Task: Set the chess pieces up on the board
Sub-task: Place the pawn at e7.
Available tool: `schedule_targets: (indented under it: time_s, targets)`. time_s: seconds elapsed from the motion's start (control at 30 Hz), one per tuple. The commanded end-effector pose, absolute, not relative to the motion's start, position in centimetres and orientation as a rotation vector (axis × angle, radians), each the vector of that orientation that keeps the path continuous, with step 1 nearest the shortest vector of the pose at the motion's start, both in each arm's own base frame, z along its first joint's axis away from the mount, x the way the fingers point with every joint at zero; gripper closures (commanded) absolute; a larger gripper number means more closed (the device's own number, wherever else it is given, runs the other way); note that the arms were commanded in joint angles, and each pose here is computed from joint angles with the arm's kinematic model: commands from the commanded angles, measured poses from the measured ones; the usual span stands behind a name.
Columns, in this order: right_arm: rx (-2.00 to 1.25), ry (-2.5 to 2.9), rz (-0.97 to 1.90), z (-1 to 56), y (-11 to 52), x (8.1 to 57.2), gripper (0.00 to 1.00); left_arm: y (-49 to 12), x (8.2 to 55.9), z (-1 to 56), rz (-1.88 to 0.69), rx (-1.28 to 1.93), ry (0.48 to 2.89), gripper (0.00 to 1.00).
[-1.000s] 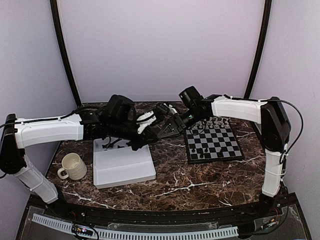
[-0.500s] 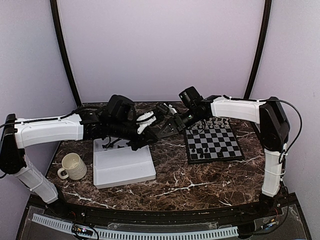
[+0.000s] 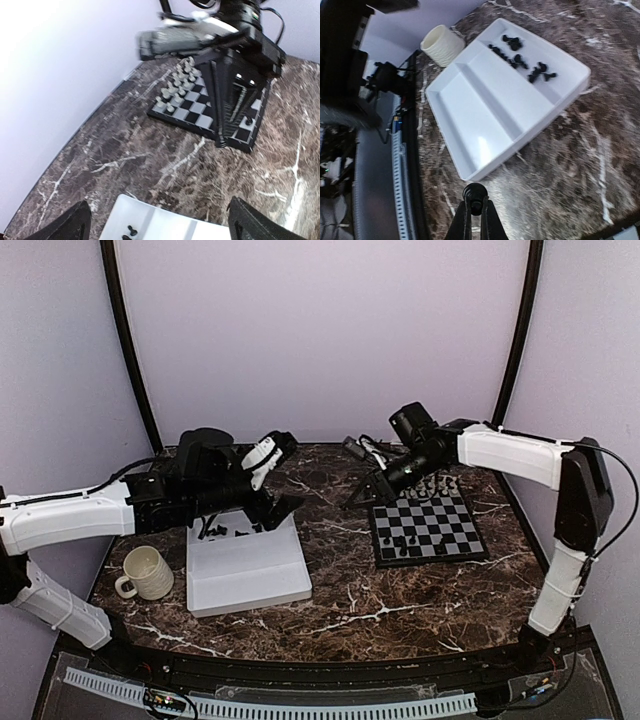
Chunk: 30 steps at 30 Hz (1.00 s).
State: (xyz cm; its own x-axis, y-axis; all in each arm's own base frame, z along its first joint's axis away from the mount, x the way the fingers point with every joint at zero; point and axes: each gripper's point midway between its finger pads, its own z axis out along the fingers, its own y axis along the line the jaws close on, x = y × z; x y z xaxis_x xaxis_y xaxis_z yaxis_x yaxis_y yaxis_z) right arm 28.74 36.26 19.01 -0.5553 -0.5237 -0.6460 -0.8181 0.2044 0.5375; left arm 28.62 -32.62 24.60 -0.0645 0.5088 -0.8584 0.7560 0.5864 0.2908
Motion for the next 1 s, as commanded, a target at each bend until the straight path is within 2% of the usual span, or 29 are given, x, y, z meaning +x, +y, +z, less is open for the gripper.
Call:
schedule_targets:
  time_s: [0.0, 0.13, 0.3, 0.43, 0.97]
  targets:
    - [-1.223, 2.193, 0.771, 17.8, 29.5, 32.0, 1.00, -29.8, 32.1, 29.2, -0.170, 0.766, 1.661, 0.01]
    - [-1.139, 2.243, 0.418, 16.6, 23.2, 33.8, 1.00, -28.6, 34.6, 27.4, -0.151, 0.688, 1.759, 0.01]
    - [-1.050, 2.326, 0.106, 13.7, 16.5, 33.9, 1.00, -27.8, 35.7, 25.6, -0.175, 0.671, 1.834, 0.07]
    - [-1.069, 2.384, 0.124, 11.4, 15.7, 32.6, 1.00, -27.3, 35.8, 25.5, -0.160, 0.667, 1.827, 0.07]
    - [-1.094, 2.489, 0.209, 8.1, 16.8, 32.9, 1.00, -27.1, 35.7, 24.5, -0.149, 0.674, 1.862, 0.09]
